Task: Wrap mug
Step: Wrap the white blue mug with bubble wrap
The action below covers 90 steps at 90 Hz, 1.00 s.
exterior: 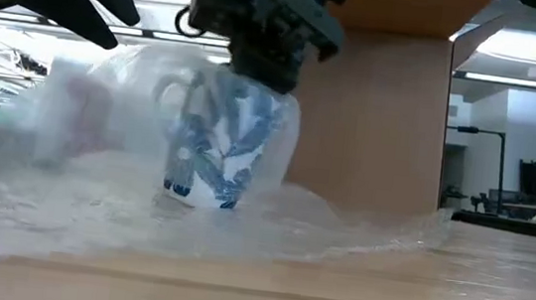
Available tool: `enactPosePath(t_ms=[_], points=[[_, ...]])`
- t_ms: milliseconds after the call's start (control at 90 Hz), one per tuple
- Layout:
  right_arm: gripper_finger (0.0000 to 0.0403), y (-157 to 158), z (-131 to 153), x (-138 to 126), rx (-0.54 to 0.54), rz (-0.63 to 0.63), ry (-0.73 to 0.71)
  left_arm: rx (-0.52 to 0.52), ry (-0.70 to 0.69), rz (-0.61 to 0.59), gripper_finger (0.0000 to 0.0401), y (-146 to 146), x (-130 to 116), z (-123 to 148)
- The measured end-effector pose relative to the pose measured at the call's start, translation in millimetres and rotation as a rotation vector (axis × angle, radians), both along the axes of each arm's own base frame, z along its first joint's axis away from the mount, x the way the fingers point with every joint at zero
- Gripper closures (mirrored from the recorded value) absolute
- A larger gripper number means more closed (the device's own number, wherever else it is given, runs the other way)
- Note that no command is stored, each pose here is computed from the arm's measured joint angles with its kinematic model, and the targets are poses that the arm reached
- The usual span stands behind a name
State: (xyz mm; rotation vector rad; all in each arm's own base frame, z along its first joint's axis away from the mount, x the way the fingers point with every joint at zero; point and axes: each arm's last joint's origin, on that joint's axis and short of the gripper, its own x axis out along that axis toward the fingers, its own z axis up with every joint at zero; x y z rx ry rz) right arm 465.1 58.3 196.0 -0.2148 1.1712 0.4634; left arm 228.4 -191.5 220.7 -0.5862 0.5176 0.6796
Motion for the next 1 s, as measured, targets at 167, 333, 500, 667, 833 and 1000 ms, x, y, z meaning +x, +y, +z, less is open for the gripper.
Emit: enactPosePath(t_ms=[167,333,500,667,833,1000], points=[[0.0403,4,4,-2,0.037,0.032,0.009,-0.002,-0.006,0.006,0.0253,0,0,0],[0.0403,7,18,-5,0.042,0.072,0.039,0.000,-0.007,0.006,0.0253,0,0,0],[0.0403,14,42,-4,0.035,0.115,-0.002,0.001,-0.007,0.006,0.0253,0,0,0],[0.0403,17,65,-3,0.033,0.135,-0.051,0.007,-0.004,0.002,0.0253,0,0,0],[0.0403,16,74,-4,0.024,0.161,-0.062,0.012,-0.001,-0.003,0.0253,0,0,0],[0.0403,17,72,-5,0.058,0.185,-0.047,0.015,0.001,-0.005,0.0253,0,0,0]])
